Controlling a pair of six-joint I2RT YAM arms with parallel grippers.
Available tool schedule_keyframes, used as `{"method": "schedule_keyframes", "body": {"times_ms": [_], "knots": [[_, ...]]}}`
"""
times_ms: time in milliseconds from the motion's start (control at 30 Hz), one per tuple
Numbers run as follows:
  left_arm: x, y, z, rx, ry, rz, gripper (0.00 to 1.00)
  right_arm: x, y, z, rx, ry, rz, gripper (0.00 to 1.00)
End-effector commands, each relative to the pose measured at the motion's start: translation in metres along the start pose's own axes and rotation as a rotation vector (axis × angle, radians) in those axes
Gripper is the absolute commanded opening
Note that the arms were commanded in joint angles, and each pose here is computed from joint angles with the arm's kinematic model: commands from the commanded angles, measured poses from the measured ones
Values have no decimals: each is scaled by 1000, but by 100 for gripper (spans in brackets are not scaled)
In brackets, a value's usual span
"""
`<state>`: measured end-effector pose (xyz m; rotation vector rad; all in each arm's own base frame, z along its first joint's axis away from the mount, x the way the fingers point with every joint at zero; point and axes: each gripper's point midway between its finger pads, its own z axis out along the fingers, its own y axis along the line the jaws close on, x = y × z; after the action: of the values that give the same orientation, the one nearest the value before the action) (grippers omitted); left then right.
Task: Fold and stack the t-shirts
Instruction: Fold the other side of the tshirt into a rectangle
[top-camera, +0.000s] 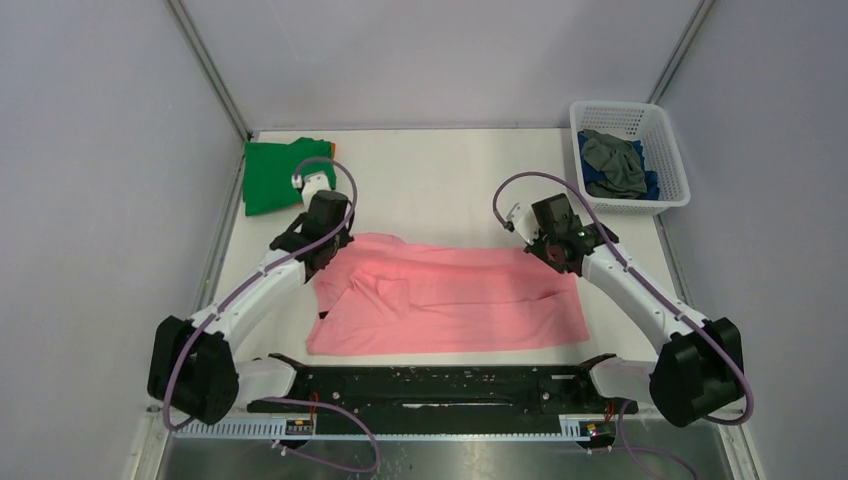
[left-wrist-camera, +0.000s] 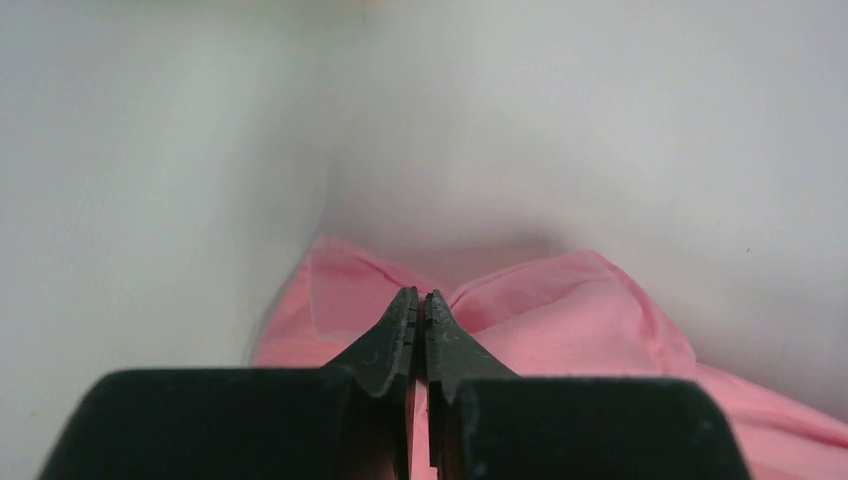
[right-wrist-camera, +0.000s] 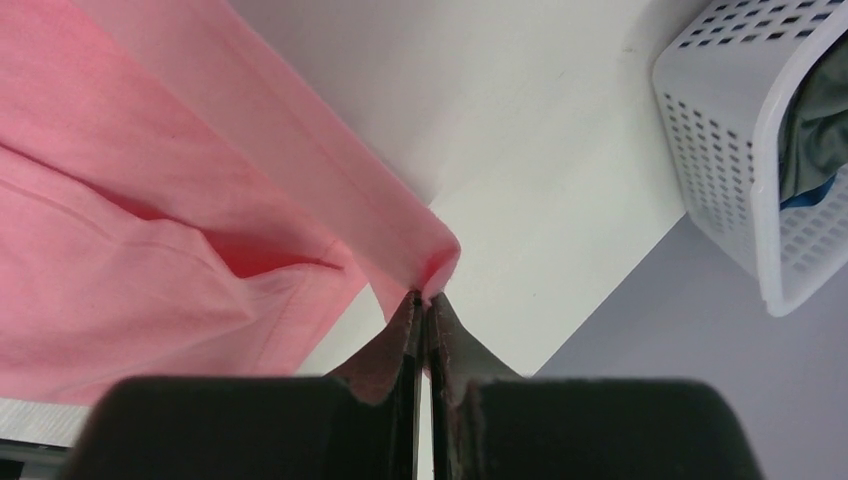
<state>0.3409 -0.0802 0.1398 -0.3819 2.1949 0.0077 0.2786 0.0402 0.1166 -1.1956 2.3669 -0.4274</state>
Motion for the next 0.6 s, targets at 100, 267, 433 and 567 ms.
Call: {"method": "schedule_keyframes", "body": {"times_ms": [100, 267, 433, 567], "knots": [[10, 15, -28, 57, -62, -115, 0, 12, 24, -12, -41, -39, 160, 0], [30, 13, -41, 138, -45, -178, 0, 17, 50, -13, -121, -80, 149, 0], [53, 25, -42, 127, -23, -214, 0, 27, 69, -10, -155, -71, 99, 0], [82, 36, -40, 105, 26, -245, 0, 42, 69, -9, -114, 10, 86, 0]]}}
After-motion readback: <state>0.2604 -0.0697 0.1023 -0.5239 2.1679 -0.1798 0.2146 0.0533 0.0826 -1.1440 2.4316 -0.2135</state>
